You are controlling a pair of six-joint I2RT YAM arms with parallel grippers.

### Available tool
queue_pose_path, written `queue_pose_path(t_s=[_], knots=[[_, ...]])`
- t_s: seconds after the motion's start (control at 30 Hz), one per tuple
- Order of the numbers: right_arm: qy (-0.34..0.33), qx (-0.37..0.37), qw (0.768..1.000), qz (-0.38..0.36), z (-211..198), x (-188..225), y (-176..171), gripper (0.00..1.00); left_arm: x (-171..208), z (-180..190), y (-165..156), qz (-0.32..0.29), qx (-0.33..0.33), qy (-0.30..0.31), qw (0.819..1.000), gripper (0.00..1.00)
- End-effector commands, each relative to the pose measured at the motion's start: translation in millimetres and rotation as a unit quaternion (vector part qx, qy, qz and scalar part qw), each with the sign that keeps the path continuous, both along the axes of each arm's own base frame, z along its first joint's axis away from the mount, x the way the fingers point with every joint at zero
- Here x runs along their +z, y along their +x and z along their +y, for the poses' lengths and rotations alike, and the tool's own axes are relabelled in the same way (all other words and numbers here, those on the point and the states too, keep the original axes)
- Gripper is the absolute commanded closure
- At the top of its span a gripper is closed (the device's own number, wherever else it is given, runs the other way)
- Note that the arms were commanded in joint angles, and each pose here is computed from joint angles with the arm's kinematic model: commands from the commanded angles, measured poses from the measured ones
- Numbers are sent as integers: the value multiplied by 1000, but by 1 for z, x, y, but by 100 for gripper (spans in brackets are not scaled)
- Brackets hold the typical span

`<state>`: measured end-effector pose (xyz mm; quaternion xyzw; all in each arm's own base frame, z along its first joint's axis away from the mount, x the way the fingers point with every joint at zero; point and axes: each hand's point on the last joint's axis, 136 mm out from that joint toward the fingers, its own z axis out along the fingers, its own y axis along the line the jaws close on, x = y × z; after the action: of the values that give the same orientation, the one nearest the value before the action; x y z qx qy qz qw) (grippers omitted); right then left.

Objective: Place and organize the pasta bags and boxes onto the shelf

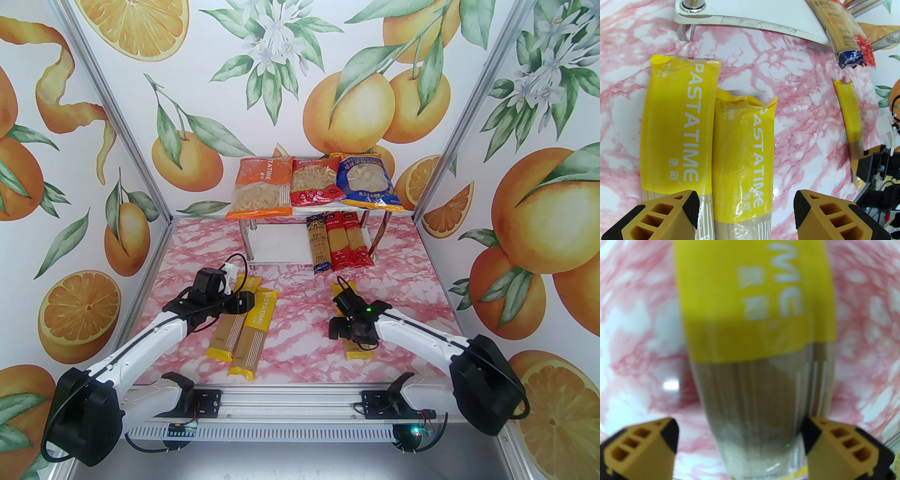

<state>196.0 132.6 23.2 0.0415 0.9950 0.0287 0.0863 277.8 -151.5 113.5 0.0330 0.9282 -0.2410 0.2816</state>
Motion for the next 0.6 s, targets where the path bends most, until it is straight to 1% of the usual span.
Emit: queue_pose_path(t_s=[0.0,0.03,0.07,0.13,0.17,0.27,0.4,0.57], knots=[[31,17,999,36,28,-15,-10,12,16,0,6,-24,0,-8,1000,29],[25,24,999,38,31,-17,-9,12,16,0,5,-24,1,-7,1000,29],[17,32,998,41,33,-19,-9,15,15,1,4,-24,1,-7,1000,29],[11,51,998,46,41,-23,-9,24,15,1,4,-23,2,-7,1000,29],[11,65,997,47,48,-24,-9,26,15,1,4,-24,2,-7,1000,29],[9,112,993,47,71,-26,-11,27,16,2,3,-24,2,-6,1000,29],[13,175,983,59,106,-28,-20,30,17,3,3,-25,5,-4,1000,29],[27,245,965,89,146,-36,-41,35,17,4,2,-25,5,-4,1000,30]])
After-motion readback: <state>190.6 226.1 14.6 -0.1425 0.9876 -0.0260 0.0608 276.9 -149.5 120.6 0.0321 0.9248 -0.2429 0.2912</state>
